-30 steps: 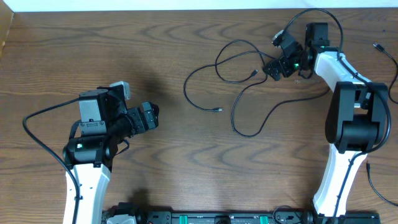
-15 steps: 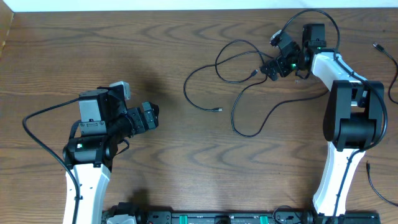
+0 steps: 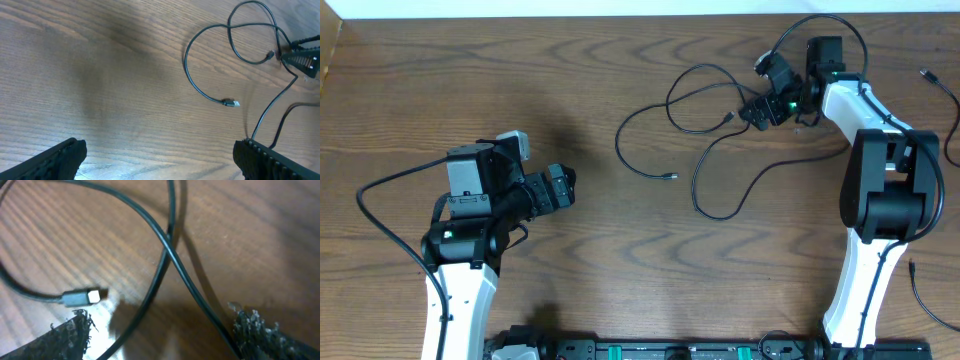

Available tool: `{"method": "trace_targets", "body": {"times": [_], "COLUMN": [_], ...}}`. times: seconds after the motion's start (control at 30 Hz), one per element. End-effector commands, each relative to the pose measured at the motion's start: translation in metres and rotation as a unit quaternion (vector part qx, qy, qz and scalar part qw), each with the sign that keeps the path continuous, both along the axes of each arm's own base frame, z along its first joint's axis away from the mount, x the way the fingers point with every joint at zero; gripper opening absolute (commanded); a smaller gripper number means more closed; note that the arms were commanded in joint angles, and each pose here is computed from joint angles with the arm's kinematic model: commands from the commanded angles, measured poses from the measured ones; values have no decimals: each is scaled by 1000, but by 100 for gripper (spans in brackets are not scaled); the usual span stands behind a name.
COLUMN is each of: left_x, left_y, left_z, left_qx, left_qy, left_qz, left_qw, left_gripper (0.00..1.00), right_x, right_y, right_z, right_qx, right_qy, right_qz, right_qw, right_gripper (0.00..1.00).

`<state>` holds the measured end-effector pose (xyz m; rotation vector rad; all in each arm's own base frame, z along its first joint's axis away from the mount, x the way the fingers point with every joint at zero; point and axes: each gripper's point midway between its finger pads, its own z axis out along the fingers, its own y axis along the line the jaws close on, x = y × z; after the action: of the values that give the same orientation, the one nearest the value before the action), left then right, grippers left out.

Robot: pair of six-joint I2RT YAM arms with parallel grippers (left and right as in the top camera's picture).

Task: Untangle cables

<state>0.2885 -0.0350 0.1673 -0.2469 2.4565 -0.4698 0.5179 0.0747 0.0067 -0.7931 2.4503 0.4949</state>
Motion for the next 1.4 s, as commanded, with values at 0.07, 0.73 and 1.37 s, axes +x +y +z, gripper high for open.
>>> {"method": "trace_targets", "body": {"times": [0.07,0.73,1.37], "left_x": [1,1,1], "left_y": [0,0,0], "left_z": [3,3,3], "left_qx": [0,0,0], "left_qy": [-3,-3,-3], "left_qz": [-4,-4,-4], "left_qw": [1000,1000,1000], "left_gripper": [98,98,99], "right_x": [-42,-105,-127], "right_y": [-14,-17,-10], "right_z": [-51,-65,-65], "right_qx": [-66,-175,-259], "right_qy": [102,215,238], "right_qz": [-12,29,56], "right_qw": [992,960,934], "right_gripper": [87,68,12]}}
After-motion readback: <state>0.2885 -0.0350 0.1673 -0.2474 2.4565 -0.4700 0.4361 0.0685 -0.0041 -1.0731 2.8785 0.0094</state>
